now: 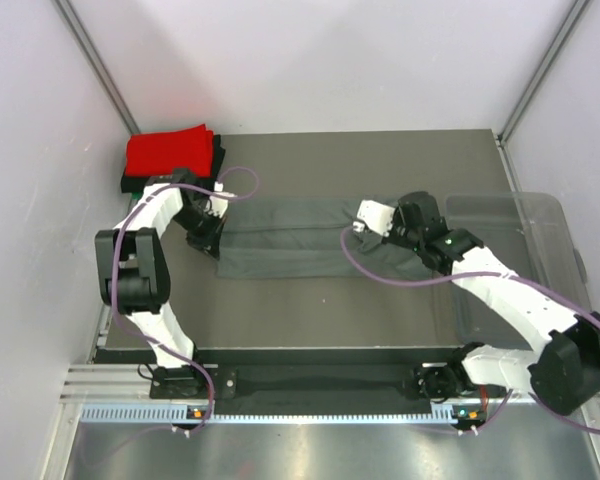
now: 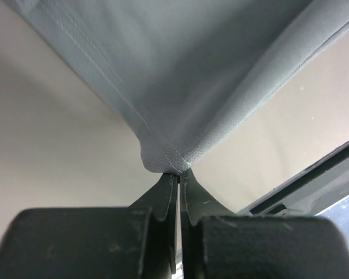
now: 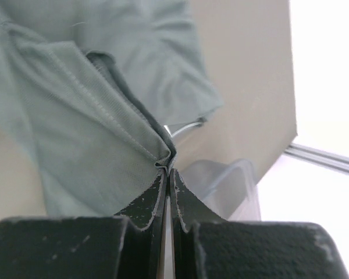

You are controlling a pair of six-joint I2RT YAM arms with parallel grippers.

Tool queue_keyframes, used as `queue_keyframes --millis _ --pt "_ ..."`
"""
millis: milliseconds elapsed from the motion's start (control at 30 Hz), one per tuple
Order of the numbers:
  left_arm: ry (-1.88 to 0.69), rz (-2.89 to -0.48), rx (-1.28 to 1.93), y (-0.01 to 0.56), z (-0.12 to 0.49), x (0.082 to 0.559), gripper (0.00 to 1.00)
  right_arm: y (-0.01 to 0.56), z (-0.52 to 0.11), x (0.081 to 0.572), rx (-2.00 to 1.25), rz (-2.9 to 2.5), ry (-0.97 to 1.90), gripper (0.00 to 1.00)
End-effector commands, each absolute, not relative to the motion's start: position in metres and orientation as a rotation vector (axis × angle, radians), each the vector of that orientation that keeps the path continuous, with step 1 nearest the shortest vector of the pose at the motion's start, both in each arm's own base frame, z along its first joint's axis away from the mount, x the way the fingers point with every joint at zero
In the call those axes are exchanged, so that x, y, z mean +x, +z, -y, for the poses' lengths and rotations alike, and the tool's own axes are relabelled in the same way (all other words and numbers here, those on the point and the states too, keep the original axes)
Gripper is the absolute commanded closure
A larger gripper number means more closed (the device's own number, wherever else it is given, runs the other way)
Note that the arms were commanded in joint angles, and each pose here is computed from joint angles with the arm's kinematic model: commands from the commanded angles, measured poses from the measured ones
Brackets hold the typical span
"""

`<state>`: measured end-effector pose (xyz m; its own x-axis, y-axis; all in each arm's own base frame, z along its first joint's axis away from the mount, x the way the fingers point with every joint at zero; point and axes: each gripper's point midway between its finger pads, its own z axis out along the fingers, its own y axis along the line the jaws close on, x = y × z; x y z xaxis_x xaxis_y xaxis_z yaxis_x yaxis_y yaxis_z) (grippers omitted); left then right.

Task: Fold and stack the t-shirts
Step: Fold the tshirt

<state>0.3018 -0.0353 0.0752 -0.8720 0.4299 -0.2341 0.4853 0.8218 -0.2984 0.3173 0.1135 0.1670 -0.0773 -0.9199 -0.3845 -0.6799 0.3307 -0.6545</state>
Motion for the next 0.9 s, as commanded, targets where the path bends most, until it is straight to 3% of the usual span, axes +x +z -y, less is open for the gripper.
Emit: queue_keyframes --millis 0,367,867 --pt "-0.553 -2.803 0.745 0.081 0.042 0.320 1.00 0.218 -0.117 0.360 -1.232 -1.731 -0.439 1.00" --pt "-0.476 -2.765 0.690 0.077 0.038 0.367 1.00 0.207 -0.128 0.409 -1.189 -1.756 -0.433 1.00" --pt "-0.442 -2.786 0.648 0.067 0.034 0.386 1.00 0.174 -0.122 0.447 -1.162 -1.822 -0.440 1.00"
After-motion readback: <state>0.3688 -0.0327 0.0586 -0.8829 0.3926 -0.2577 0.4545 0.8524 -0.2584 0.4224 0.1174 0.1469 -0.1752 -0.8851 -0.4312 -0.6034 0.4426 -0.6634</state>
